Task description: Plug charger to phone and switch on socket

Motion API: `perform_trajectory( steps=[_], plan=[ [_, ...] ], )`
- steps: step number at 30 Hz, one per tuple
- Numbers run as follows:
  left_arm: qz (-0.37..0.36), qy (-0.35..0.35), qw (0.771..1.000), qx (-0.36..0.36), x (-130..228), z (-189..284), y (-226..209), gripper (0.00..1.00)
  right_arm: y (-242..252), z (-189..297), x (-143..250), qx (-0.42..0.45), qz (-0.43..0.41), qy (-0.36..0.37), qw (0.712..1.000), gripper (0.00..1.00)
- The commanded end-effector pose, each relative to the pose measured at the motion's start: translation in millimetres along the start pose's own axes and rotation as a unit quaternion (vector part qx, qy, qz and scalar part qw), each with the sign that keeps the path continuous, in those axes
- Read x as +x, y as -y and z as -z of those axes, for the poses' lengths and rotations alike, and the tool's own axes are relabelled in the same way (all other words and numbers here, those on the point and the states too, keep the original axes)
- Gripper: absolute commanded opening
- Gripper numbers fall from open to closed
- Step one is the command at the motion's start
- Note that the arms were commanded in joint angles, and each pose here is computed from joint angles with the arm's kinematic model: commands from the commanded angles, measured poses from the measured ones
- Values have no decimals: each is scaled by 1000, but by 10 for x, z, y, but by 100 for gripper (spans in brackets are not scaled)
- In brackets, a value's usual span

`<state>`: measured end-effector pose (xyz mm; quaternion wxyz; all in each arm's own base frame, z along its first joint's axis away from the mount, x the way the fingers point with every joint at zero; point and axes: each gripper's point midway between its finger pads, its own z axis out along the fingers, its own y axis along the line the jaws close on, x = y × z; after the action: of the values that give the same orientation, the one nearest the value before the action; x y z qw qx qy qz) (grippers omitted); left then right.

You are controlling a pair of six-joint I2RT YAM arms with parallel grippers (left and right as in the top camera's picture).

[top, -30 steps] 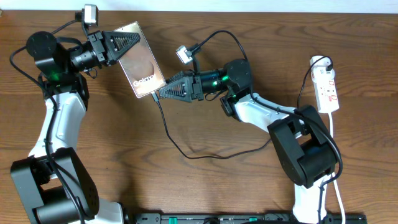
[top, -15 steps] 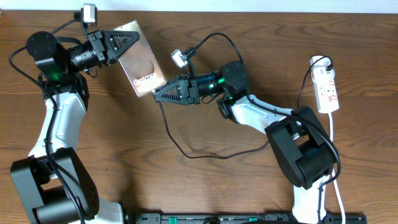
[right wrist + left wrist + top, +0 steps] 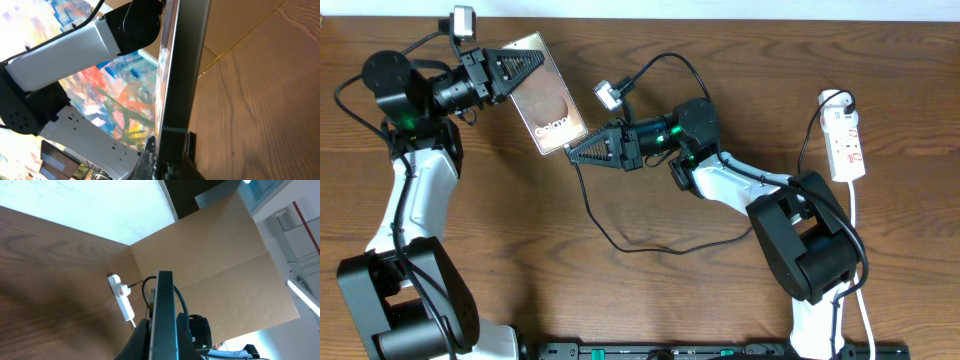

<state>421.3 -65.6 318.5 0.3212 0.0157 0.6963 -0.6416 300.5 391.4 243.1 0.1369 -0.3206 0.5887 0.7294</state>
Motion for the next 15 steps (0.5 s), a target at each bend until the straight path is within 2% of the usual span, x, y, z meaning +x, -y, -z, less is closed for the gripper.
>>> perform_trajectory(
  steps=[1, 15],
  plan=[
    [-14, 1, 1000, 3, -19, 0, 128, 7, -64, -50, -24, -6, 14, -4, 1000, 1],
    [-47, -36, 998, 17, 118, 2, 160, 7, -39, -47, -105, 1, -15, 19, 1000, 1]
  ],
)
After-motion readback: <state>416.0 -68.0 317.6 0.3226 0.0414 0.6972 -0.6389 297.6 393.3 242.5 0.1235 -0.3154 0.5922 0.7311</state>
